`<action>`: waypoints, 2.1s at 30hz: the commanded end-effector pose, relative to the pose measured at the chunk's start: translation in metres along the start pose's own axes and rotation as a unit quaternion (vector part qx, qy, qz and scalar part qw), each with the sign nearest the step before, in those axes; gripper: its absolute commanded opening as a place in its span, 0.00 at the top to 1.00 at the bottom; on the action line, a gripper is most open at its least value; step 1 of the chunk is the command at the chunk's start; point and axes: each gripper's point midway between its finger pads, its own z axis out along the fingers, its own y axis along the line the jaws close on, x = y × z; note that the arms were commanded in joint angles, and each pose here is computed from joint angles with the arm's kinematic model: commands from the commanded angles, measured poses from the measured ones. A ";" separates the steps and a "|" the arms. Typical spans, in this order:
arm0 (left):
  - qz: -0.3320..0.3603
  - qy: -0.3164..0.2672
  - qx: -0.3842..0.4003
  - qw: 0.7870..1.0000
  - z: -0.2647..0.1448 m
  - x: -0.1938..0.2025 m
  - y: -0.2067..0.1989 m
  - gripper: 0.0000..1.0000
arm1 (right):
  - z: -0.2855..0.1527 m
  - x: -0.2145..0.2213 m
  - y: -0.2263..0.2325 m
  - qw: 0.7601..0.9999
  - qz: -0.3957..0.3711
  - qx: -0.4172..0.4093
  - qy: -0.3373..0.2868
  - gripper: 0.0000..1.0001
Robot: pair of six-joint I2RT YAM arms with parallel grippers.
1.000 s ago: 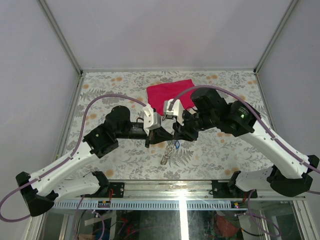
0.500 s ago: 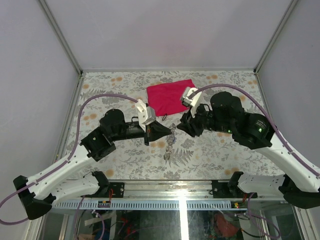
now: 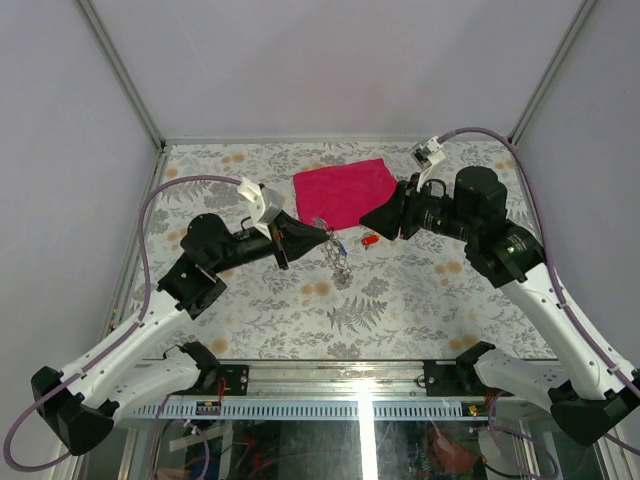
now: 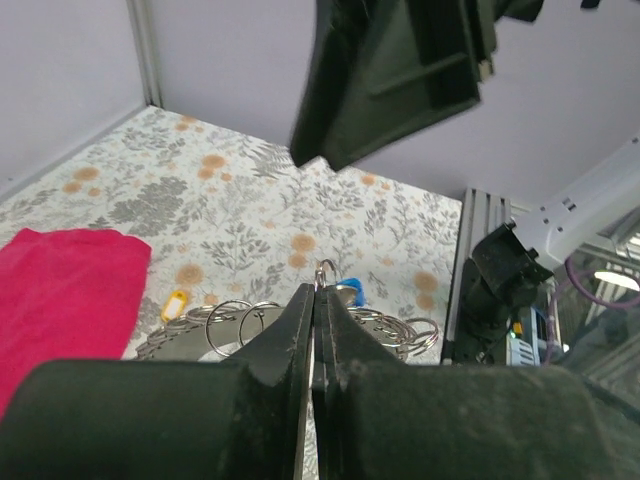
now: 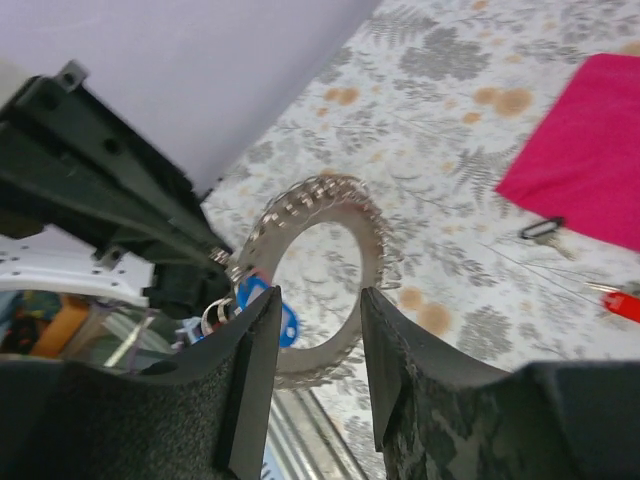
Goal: Put the keys on the keyring
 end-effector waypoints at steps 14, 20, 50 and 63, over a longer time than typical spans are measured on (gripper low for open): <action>0.027 -0.110 0.052 0.992 0.001 -0.061 -0.011 1.00 | 0.003 -0.024 0.060 0.973 0.075 -0.194 -0.096 0.52; 0.025 -0.111 0.050 0.992 -0.001 -0.061 -0.011 1.00 | 0.010 -0.018 0.069 0.972 0.074 -0.208 -0.083 0.60; 0.027 -0.107 0.046 0.993 0.000 -0.060 -0.010 1.00 | 0.018 0.004 0.067 0.975 0.073 -0.208 -0.039 0.97; 0.029 -0.108 0.046 0.993 0.000 -0.061 -0.009 1.00 | 0.017 0.011 0.060 0.980 0.078 -0.181 -0.023 1.00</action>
